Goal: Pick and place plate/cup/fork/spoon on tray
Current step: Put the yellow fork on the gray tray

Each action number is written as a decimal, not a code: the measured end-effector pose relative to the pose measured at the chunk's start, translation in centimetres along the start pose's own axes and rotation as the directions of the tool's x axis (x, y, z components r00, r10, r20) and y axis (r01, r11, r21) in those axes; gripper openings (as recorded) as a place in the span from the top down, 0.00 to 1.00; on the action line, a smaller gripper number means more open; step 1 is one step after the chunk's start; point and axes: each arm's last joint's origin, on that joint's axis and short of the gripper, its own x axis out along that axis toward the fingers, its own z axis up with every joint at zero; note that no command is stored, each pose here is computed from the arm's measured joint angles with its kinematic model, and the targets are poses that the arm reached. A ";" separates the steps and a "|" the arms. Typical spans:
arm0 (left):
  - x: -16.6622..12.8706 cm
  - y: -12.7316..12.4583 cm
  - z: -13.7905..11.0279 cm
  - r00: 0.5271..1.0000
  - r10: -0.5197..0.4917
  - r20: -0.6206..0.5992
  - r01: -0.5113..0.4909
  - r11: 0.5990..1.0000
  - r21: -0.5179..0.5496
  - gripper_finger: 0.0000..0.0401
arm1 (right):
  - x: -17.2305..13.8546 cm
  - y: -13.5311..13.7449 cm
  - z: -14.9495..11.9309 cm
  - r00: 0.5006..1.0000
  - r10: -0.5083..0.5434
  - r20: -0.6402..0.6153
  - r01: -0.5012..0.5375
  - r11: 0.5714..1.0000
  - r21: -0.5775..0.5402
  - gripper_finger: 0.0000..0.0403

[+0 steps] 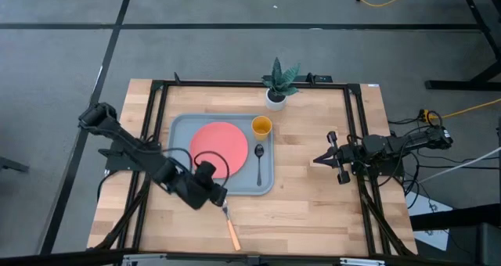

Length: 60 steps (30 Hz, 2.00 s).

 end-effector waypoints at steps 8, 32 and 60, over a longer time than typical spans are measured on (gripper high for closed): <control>3.1 0.4 -5.1 0.996 0.076 -0.041 -0.083 0.970 -0.230 0.65 | 0.0 0.0 0.0 1.000 0.000 0.000 0.000 1.000 0.002 0.97; 10.0 -1.8 -9.0 0.928 0.357 -0.111 -0.369 0.825 -0.428 0.65 | 0.0 0.0 0.0 1.000 0.000 0.000 0.000 1.000 0.001 0.97; 13.5 -4.0 -9.7 0.846 0.501 -0.182 -0.521 0.702 -0.486 0.66 | 0.0 0.0 0.0 1.000 0.000 0.002 0.000 1.000 0.001 0.97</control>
